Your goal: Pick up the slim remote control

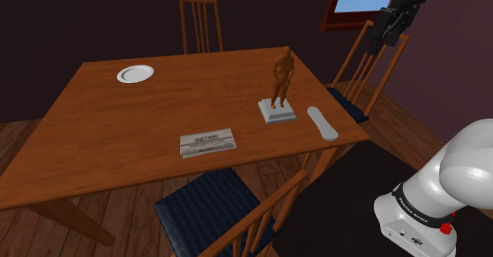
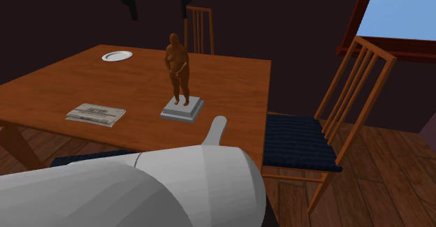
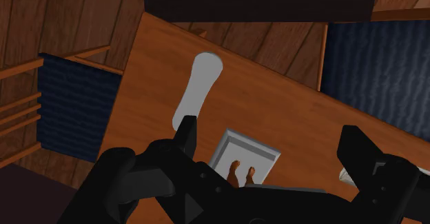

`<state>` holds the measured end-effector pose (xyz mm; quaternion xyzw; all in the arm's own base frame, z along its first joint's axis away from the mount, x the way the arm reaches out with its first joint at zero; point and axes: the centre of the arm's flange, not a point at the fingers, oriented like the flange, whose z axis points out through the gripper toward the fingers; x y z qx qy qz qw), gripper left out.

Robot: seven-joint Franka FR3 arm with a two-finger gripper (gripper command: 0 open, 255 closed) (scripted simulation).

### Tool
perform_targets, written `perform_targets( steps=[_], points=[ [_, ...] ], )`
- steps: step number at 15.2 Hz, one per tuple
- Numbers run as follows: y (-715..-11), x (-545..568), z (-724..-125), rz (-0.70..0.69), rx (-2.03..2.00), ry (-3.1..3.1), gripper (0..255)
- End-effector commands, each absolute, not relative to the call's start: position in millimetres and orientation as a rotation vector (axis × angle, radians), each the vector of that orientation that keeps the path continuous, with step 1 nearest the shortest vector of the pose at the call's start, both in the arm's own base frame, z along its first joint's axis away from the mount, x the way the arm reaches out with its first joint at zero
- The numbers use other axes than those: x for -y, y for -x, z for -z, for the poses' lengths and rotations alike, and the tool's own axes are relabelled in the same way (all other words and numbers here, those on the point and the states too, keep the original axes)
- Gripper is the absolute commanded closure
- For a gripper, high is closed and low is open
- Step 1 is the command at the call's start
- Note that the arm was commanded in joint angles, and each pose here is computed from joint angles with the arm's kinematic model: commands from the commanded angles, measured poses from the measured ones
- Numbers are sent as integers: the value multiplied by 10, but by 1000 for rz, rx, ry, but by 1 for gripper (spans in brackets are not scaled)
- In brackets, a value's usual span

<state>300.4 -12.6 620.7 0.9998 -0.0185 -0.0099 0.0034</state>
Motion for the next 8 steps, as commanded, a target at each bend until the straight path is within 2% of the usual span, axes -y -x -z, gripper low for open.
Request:
perform_targets(
  steps=[1, 8],
  points=[
    [-3004, 126, -6207, 31, 58, -3134, 0],
    [-3286, 375, -5362, 26, 160, -3136, 0]
  ],
)
